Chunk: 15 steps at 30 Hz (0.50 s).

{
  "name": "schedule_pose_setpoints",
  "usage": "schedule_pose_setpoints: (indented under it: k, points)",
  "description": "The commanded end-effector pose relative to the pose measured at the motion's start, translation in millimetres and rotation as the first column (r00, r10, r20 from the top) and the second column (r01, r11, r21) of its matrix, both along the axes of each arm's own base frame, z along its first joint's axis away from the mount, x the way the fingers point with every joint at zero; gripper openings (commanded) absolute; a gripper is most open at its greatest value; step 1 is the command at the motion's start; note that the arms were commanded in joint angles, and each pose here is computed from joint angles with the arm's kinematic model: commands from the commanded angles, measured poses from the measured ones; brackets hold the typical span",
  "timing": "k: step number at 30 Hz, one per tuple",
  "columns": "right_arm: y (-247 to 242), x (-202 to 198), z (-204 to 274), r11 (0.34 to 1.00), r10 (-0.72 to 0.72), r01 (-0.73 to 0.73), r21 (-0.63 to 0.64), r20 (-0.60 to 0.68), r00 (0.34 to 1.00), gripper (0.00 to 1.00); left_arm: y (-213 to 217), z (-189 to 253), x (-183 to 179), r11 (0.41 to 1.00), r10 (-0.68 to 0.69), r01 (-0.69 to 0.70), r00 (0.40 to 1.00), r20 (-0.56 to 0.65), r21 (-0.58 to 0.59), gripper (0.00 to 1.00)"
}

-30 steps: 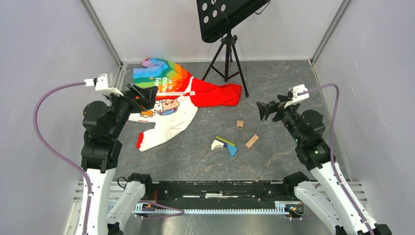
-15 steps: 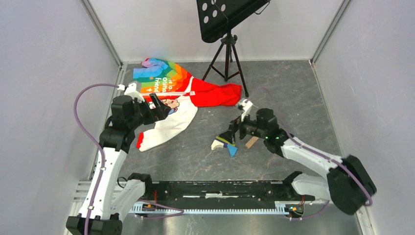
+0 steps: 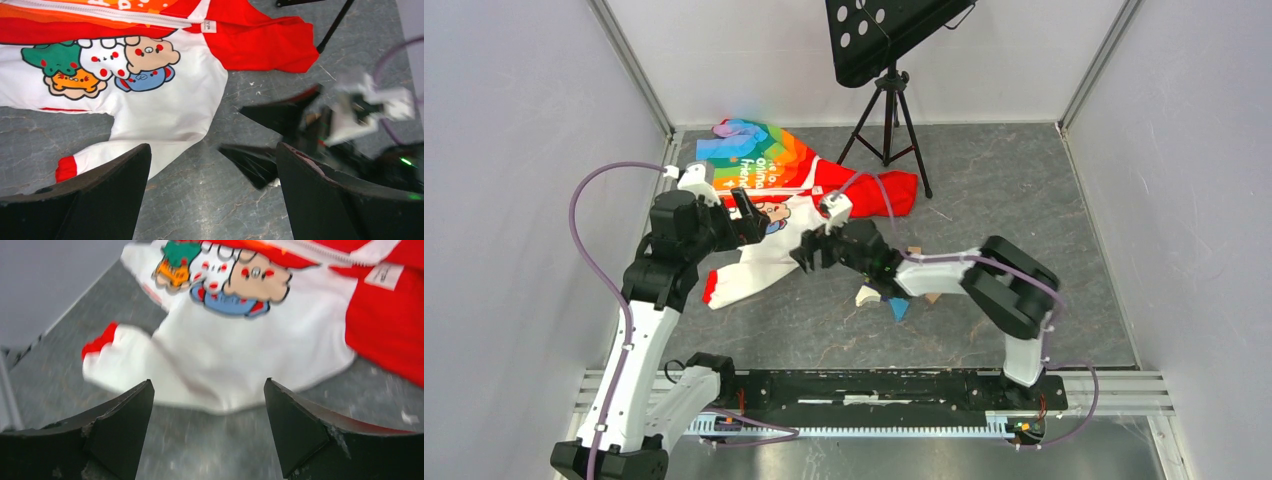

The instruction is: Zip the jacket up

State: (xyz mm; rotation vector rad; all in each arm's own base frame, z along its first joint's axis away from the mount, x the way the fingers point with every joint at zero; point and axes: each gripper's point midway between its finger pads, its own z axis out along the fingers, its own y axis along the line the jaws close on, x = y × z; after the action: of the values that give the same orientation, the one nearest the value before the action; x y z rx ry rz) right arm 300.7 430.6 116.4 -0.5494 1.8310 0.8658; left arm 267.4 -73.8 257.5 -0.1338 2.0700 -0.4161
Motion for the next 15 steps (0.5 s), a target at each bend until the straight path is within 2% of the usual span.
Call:
schedule_pose_setpoints:
  k: [1, 4, 7, 15]
  points:
    - [49, 54, 28, 0.990, -0.099, 0.093, 0.106, 0.047, 0.994, 0.87, -13, 26, -2, 0.998, -0.061, 0.063, 0.996, 0.061, -0.029, 1.00]
    - [71, 67, 8, 0.993, -0.093, 0.092, 0.080, 0.007, 0.996, 0.84, -18, 24, -7, 0.996, -0.077, 0.080, 0.995, 0.055, -0.041, 1.00]
    - [81, 72, -7, 0.991, -0.094, 0.096, 0.088, -0.024, 0.995, 0.76, -18, 17, -8, 0.996, -0.079, 0.081, 0.996, 0.040, -0.035, 1.00]
    - [84, 60, -52, 0.995, -0.075, 0.083, 0.059, -0.139, 0.988, 0.65, -24, 16, -1, 0.994, -0.099, 0.100, 0.995, 0.028, -0.035, 1.00]
